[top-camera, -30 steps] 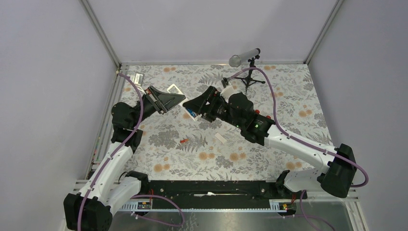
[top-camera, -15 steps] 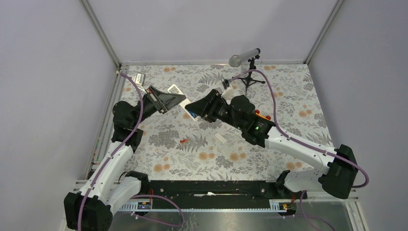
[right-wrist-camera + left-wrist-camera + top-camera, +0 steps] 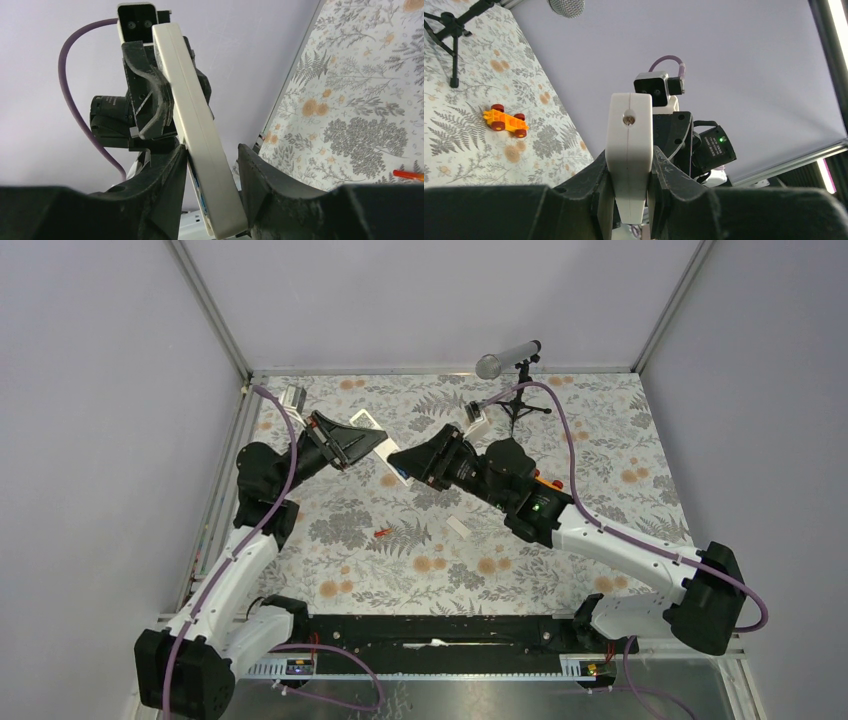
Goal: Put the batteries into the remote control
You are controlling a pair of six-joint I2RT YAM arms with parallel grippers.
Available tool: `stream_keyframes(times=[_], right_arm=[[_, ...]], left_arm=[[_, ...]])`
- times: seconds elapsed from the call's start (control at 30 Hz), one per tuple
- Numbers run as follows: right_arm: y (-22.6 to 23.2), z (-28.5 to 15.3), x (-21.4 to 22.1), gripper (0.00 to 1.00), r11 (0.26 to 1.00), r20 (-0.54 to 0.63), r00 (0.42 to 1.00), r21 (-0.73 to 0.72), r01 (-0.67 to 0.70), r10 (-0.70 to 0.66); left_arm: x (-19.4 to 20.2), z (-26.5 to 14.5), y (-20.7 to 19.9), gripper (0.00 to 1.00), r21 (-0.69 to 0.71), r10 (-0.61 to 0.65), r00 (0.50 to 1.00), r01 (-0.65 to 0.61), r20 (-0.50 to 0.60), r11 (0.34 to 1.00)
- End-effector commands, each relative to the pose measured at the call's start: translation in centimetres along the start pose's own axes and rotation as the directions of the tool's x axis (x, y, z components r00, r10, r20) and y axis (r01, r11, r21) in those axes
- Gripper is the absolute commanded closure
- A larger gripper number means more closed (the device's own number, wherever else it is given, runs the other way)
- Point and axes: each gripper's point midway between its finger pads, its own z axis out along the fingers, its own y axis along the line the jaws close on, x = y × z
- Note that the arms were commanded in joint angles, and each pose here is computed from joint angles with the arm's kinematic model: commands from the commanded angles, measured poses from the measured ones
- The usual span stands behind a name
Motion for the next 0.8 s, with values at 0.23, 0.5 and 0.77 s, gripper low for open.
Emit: stream_keyframes(times=[0.23,0.5,0.77], right_arm=[[0.2,0.2,-1.5,0.2,0.994,0.05,0.993,0.008,0.111,-0.111],[2.2,-1.7,-3.3,0.09,0.986,0.096,0.983,-0.04,0.161,-0.157],[0.7,-2.1,-2.0,0.31,0.975,0.026,0.976,-0.023,0.219,-0.218]], left_arm=[[-1.2,0.4,-3.1,1.0,0.1,-0.031,0.999,0.029,0.017,0.995],[-1.6,-0.5,-0.8,1.0,0.055,0.022,1.0,-0.022,0.009,0.998],[-1.5,-0.7,-0.7,1.0,0.054,0.041,0.999,-0.04,-0.016,0.998]])
